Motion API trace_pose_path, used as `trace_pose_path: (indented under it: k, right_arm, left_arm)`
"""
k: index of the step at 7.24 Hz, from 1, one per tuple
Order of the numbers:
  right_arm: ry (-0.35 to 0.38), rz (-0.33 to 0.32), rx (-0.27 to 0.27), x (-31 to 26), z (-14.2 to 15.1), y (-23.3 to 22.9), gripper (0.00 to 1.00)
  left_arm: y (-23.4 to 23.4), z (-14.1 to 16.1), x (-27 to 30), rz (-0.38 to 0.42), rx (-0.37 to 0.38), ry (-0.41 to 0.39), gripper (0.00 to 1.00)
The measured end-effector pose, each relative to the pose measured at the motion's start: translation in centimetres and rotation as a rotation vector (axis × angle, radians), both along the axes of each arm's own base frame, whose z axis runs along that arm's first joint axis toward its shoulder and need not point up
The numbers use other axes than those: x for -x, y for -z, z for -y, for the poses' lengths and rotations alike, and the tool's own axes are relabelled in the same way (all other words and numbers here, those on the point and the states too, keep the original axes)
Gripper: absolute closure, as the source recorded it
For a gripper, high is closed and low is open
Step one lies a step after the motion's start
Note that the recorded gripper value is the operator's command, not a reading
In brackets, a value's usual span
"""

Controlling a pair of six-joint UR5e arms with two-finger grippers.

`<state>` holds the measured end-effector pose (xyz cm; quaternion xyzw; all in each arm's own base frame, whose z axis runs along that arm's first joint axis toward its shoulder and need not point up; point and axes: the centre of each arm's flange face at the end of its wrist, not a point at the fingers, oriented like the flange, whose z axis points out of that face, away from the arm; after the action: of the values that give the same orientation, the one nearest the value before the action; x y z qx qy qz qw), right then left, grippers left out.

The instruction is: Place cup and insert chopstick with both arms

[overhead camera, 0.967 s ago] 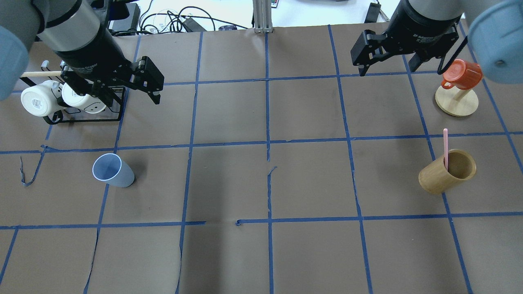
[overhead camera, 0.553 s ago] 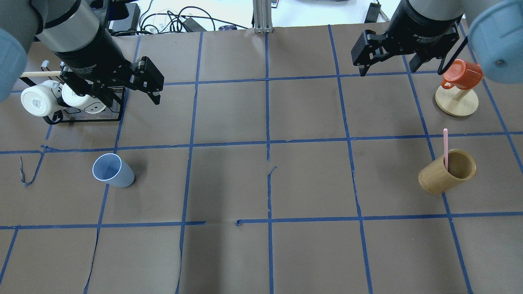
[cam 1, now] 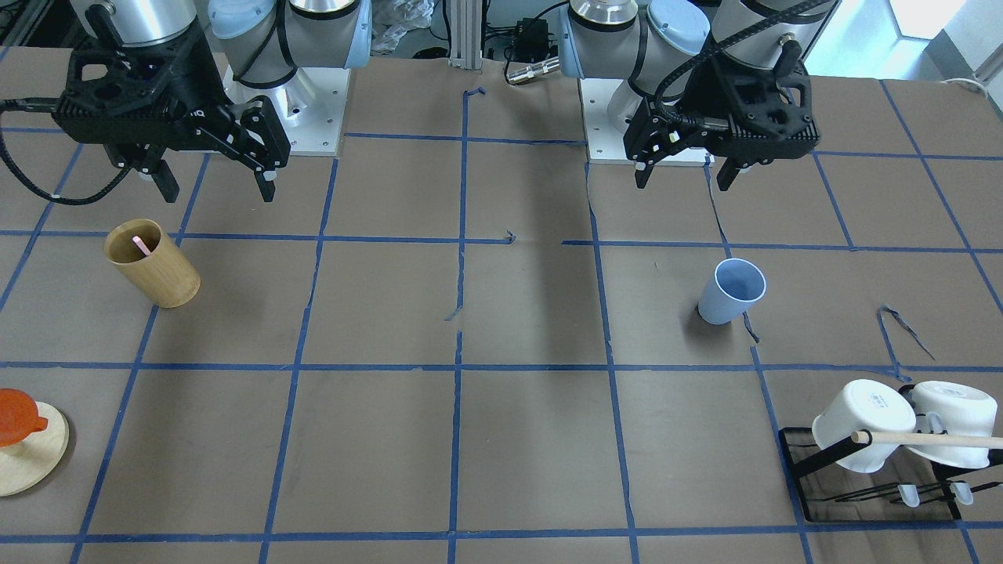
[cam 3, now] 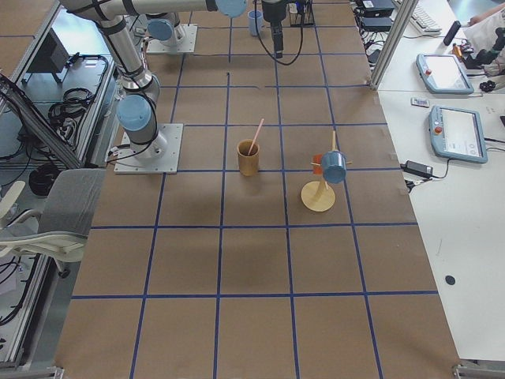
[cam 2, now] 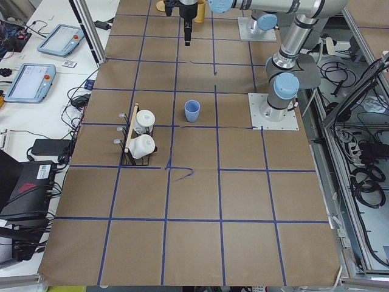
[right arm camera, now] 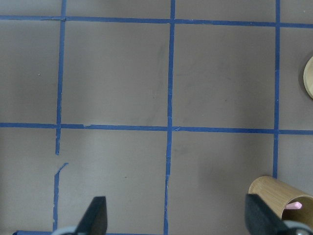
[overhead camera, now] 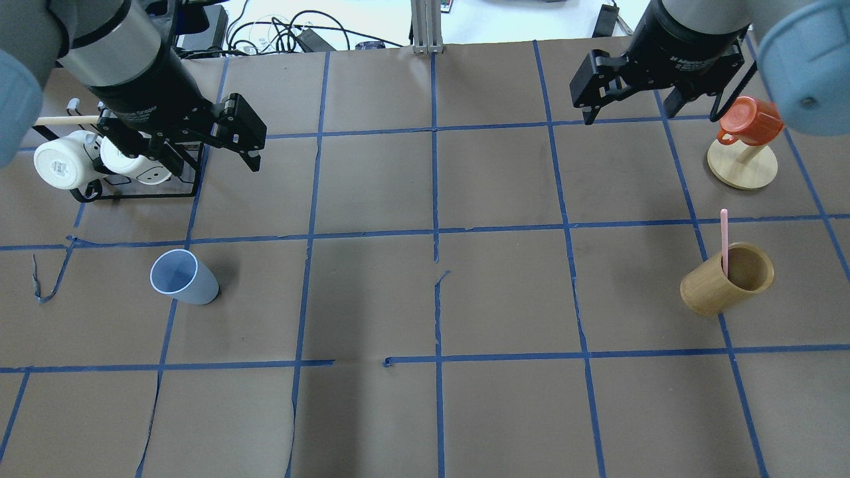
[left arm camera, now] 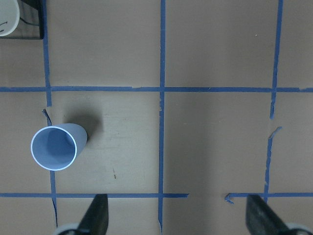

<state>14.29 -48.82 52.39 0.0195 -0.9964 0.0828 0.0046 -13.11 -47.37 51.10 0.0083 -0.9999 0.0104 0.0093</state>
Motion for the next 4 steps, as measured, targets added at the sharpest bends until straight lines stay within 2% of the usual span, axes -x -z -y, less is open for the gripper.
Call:
trace_pose_path:
  k: [4]
  right_arm:
    - [0.000,0.000,-0.004,0.04,0.05,0.16,0.00]
  left_arm:
    - [-0.06,-0.05,-0.03,0.002,0.001,0.000,0.00]
